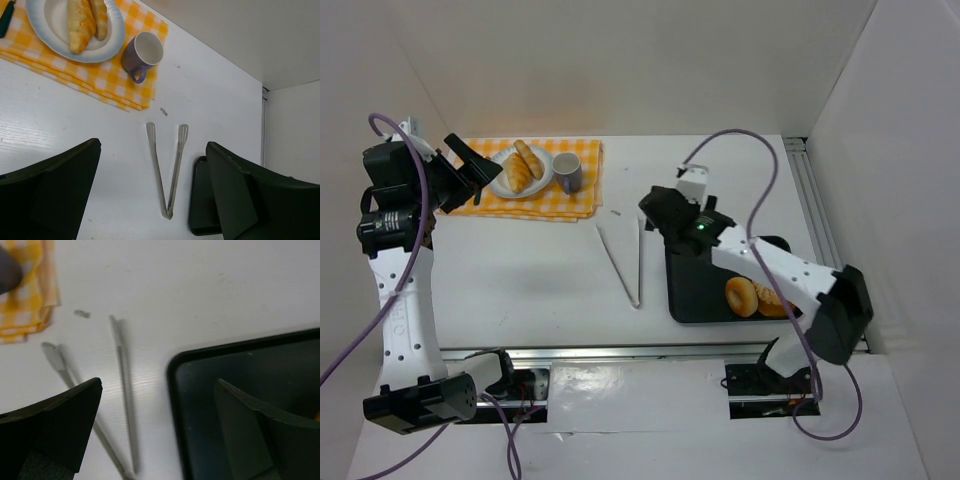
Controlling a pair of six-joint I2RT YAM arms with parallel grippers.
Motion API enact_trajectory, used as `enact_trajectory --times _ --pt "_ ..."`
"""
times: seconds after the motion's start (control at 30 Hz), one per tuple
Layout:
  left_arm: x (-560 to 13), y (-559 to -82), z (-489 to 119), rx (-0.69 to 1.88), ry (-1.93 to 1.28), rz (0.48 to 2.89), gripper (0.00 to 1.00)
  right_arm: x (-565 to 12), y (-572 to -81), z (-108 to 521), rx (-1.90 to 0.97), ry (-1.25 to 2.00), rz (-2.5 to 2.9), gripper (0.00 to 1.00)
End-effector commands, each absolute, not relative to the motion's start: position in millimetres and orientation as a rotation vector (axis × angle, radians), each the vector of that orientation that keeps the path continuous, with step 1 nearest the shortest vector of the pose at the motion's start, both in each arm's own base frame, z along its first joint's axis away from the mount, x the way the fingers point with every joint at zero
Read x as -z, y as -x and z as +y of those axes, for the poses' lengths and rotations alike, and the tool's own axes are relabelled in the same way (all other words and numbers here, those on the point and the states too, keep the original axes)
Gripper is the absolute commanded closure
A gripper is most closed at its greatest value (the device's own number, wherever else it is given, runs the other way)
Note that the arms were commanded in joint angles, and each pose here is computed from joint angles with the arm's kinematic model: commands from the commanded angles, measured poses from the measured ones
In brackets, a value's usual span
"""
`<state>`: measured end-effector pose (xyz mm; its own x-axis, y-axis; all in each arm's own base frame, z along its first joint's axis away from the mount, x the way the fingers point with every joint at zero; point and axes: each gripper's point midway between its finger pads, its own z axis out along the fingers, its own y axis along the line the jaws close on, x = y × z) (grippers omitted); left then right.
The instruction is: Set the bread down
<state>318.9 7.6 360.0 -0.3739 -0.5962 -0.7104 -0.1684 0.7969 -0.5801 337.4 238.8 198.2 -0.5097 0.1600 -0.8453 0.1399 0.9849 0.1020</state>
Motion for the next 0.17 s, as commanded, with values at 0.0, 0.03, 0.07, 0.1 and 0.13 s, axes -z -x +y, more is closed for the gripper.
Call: enact_trajectory --times 0.0,0.03,0.07,0.1,0.13 --pt "-368 -322 6 0.507 0.513 1.903 0.0 -201 -304 158 0.199 -0.315 2.092 0.0" --pt "-366 -325 7 0.508 0.517 1.911 0.0 -195 -297 146 0.217 -0.33 2.111 0.0" --pt "-366 -324 5 0.517 0.512 1.913 0.0 -176 -287 134 0.246 -0.328 2.146 0.0" --pt "-366 -324 5 0.517 0.512 1.913 0.0 -174 -279 129 0.221 -0.341 2.15 0.0" --pt "-364 -326 5 0.523 0.52 1.911 0.0 -162 -274 122 0.213 -0.363 2.181 0.0"
